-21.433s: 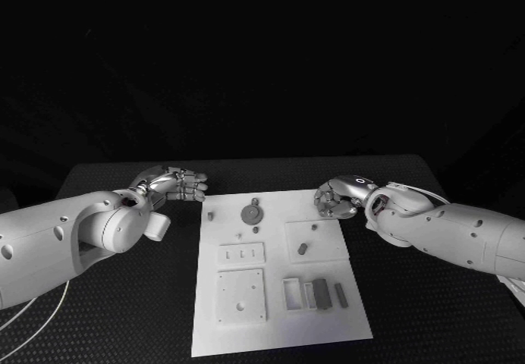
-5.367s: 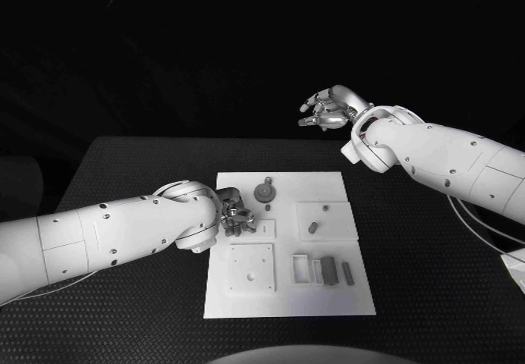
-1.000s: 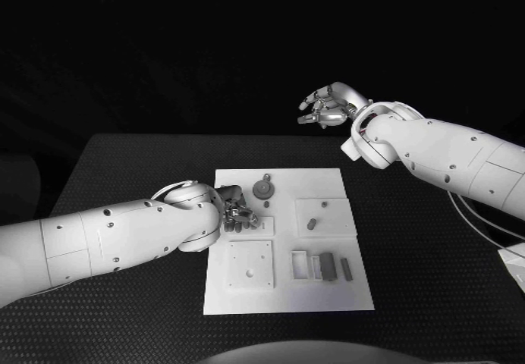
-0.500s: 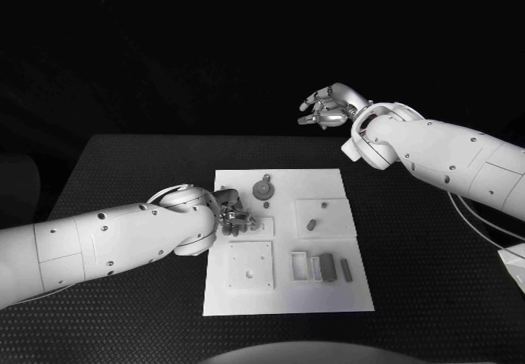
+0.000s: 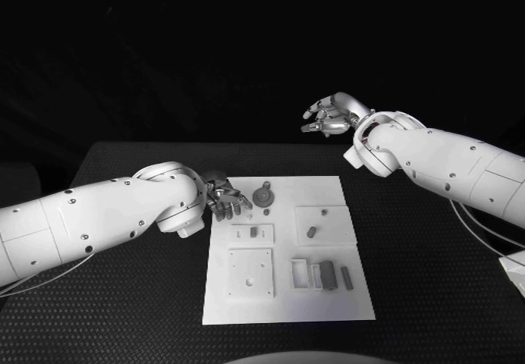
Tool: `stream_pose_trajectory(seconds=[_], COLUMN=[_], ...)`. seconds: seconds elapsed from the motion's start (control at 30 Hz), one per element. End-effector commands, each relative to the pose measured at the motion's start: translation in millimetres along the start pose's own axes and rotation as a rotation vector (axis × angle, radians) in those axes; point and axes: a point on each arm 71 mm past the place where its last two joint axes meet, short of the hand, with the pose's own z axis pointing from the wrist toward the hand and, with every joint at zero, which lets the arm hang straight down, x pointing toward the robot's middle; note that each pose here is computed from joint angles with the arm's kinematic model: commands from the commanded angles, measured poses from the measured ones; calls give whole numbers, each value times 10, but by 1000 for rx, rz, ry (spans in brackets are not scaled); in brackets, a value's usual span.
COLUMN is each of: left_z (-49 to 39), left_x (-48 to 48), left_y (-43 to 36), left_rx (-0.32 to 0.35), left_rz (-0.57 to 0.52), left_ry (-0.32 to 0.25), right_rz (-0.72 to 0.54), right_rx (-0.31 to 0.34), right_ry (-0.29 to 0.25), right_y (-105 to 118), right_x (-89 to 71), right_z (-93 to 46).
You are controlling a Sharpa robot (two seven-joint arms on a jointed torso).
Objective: Assemble the parts on the task board
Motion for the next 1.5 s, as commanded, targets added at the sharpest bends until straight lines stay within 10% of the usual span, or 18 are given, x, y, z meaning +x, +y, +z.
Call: stream_pose_trajectory(seconds=[0.03,0.27,0.5,1.5], left_z=[17,121,272,619], left_x=[-102,-500,-674,-489], left_y=[39,243,325,373], left_rx=[0,-69,-127,-193], left_rz=[-63,-30,44,141], left_ry=[50,-43,-85,-20], right_rz=[-5,-6,-6,-3], right_rx=[-5,0,-1,-9], right_ry=[12,11,11,19], right_y=[-1,-19,-15,20], right_x=[7,-6,-4,34], right_z=[-1,-6,-7,9])
